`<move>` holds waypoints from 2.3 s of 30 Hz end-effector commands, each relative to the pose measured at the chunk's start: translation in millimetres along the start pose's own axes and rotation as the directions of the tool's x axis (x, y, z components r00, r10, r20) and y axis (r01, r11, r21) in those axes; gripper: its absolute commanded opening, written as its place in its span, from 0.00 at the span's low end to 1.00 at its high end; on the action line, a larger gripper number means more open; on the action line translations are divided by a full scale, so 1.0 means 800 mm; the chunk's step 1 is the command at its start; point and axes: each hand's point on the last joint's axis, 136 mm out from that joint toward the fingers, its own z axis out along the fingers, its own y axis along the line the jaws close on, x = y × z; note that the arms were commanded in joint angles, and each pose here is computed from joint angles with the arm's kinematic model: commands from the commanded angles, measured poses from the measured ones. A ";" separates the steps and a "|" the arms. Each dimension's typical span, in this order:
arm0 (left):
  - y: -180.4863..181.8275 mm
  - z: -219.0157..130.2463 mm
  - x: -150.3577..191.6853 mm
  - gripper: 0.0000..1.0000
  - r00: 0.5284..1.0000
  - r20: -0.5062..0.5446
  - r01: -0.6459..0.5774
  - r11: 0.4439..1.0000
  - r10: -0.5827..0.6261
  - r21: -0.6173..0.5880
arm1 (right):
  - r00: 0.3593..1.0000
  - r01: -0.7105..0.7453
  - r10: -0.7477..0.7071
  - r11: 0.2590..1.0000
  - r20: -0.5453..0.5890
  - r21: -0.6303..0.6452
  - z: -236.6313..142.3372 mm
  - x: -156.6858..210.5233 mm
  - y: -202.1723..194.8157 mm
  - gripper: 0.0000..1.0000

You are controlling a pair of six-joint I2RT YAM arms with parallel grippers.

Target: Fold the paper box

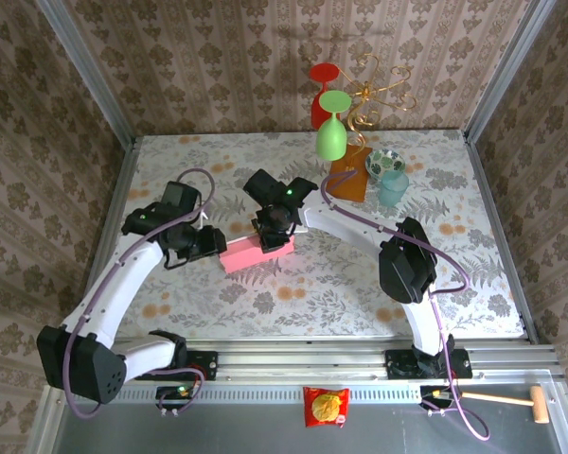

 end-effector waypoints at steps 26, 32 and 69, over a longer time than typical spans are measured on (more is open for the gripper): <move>0.019 0.023 -0.005 0.08 0.999 -0.021 -0.042 0.994 0.040 -0.096 | 0.999 -0.044 0.043 0.998 0.032 0.035 0.022 -0.014 -0.006 0.37; 0.017 0.024 -0.006 0.00 0.999 -0.024 -0.030 0.996 0.028 -0.088 | 0.998 -0.049 0.048 0.998 0.031 0.034 0.022 -0.016 -0.005 0.37; 0.037 0.034 0.002 0.00 0.992 -0.059 0.109 0.994 -0.109 0.004 | 0.999 -0.047 0.046 0.998 0.026 0.034 0.025 -0.018 0.001 0.37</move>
